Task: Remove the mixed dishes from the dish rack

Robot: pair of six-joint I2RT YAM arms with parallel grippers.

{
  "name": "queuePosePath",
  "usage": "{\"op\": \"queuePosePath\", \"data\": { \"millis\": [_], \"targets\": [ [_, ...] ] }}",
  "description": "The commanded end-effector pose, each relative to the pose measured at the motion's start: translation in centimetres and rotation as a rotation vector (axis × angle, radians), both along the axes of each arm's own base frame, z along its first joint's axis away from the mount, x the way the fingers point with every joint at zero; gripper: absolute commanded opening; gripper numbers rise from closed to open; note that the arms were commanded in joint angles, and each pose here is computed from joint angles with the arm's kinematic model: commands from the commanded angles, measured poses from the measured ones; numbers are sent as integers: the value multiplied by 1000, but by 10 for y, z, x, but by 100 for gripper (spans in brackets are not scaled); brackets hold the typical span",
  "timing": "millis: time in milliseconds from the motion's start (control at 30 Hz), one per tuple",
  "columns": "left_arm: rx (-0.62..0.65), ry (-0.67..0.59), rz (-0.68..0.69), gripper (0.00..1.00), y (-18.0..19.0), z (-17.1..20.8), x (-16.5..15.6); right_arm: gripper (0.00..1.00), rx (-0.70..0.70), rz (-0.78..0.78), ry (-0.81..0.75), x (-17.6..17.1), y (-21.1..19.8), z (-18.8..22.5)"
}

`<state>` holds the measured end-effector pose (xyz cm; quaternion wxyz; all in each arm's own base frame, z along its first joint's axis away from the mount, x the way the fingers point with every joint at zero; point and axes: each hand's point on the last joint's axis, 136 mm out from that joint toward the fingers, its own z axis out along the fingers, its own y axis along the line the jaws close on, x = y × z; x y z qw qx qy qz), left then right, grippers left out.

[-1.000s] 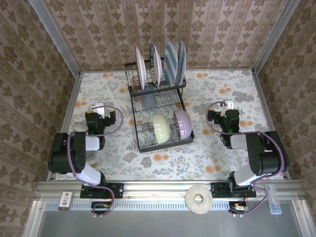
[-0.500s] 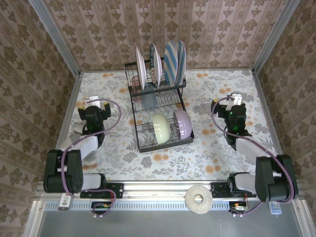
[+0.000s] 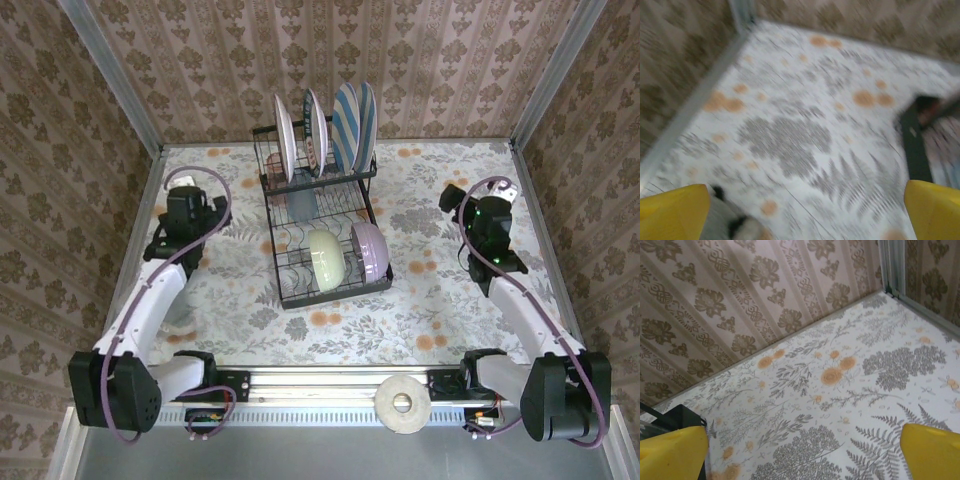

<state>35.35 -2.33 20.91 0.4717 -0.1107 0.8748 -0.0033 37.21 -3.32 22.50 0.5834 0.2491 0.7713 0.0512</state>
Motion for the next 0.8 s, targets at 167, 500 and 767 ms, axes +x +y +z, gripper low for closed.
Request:
{"op": "queuePosePath", "data": {
  "millis": [167, 500, 767],
  "targets": [
    [-245, 252, -171, 87, -73, -74, -44, 100, 134, 109, 43, -2, 24, 12],
    [-271, 375, -284, 63, -120, -114, -19, 100, 197, 310, 267, -13, 72, -51],
    [-265, 409, -302, 62, -132, -127, -20, 100, 204, 383, 317, -22, 96, -66]
  ]
}}
